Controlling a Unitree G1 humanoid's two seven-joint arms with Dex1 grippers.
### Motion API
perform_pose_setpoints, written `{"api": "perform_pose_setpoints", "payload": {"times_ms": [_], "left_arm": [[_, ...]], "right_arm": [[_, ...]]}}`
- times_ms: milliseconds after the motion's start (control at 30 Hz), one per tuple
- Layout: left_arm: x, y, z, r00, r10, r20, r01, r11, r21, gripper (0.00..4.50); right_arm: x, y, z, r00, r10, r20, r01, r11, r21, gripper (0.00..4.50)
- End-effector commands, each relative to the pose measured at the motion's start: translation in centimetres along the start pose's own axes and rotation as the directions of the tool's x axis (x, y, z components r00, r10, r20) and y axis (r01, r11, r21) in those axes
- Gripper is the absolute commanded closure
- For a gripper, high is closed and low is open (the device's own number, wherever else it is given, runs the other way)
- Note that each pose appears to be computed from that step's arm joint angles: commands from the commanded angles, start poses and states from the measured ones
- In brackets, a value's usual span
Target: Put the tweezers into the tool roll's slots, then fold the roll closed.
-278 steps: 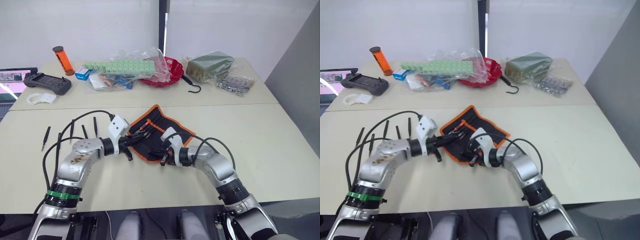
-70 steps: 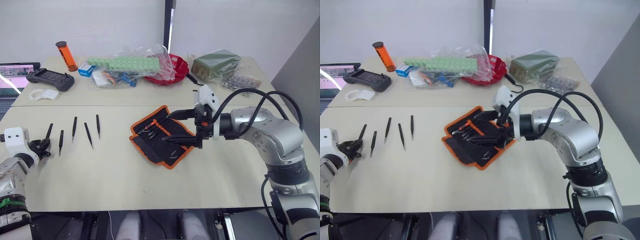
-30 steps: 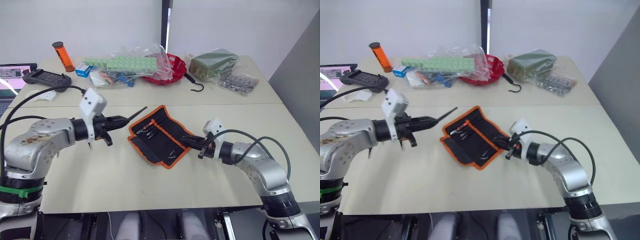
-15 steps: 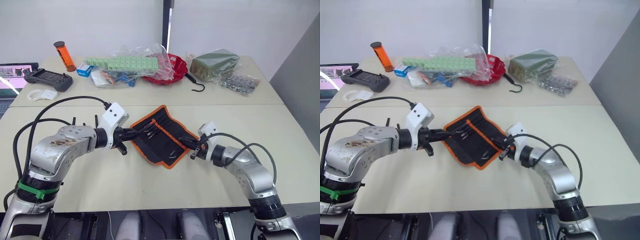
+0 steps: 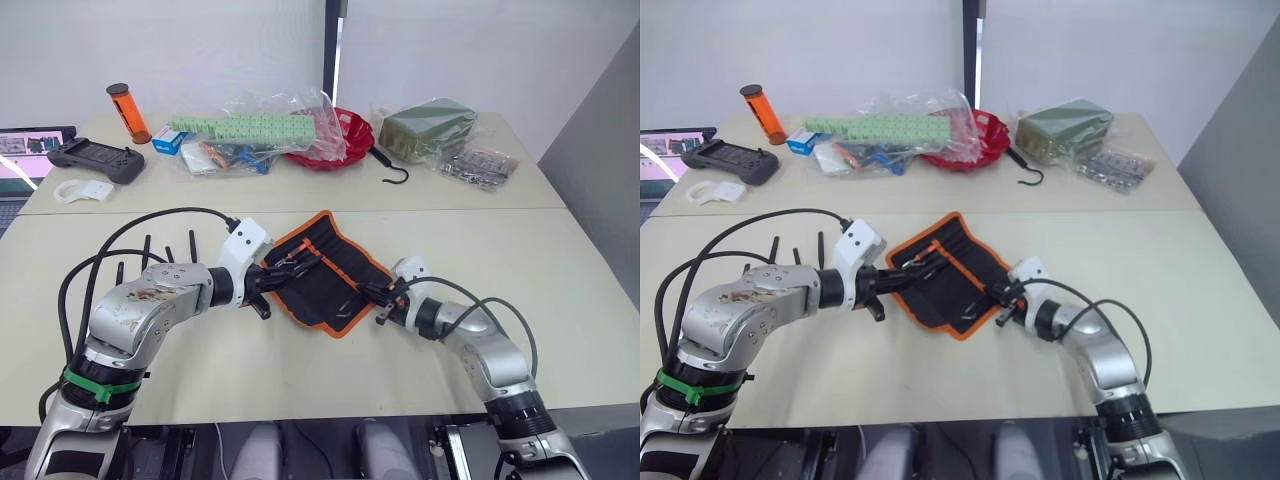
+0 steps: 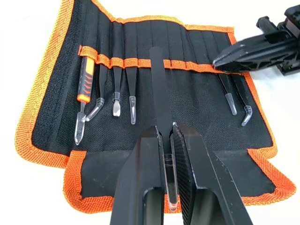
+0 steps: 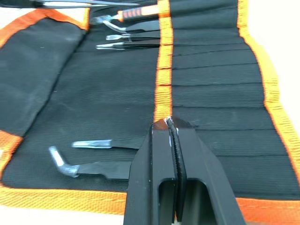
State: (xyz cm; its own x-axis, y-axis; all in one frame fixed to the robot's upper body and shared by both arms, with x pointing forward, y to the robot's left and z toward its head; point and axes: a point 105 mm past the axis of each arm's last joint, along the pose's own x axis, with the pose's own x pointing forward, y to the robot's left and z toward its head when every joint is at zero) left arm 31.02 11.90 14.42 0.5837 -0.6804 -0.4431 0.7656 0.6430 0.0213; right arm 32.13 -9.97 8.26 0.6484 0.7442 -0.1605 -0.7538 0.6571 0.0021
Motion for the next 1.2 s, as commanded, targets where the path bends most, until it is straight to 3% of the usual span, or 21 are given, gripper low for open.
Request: {"api": "perform_pose_setpoints", "payload": {"times_ms": [33,333,467,733,1000,1200], "left_arm": [[-0.3,0.1,0.9,1.0,0.012,0.015,-0.013,0.999,0.032,4.5],[0.3,-0.4,0.9,1.0,-0.005,0.003,0.005,0.999,0.034,4.5],[0.6,-0.3,0.3,0.999,0.007,-0.042,-0.005,1.0,0.03,4.5],[0.7,0.9,-1.4,0.998,0.043,-0.047,-0.042,0.999,0.011,4.5],[2.0,1.2,-0.5,1.0,0.028,0.005,-0.028,1.0,0.004,4.5],[2.6,0.9,-0.7,1.0,0.011,-0.027,-0.011,1.0,0.016,4.5]], "right_arm": [[-0.2,0.3,0.8,0.997,0.006,0.075,-0.008,1.0,0.028,4.48],[-0.2,-0.2,-0.8,0.999,-0.022,-0.046,0.022,1.0,0.003,4.48],[-0.2,-0.1,-2.1,0.996,-0.024,-0.089,0.026,1.0,0.017,4.48],[-0.1,0.4,-2.4,0.995,-0.013,-0.1,0.014,1.0,0.012,4.48],[0.1,0.3,-2.1,0.995,-0.02,-0.096,0.02,1.0,0.007,4.48],[0.1,0.3,-2.1,0.995,-0.022,-0.096,0.023,1.0,0.007,4.48]]}}
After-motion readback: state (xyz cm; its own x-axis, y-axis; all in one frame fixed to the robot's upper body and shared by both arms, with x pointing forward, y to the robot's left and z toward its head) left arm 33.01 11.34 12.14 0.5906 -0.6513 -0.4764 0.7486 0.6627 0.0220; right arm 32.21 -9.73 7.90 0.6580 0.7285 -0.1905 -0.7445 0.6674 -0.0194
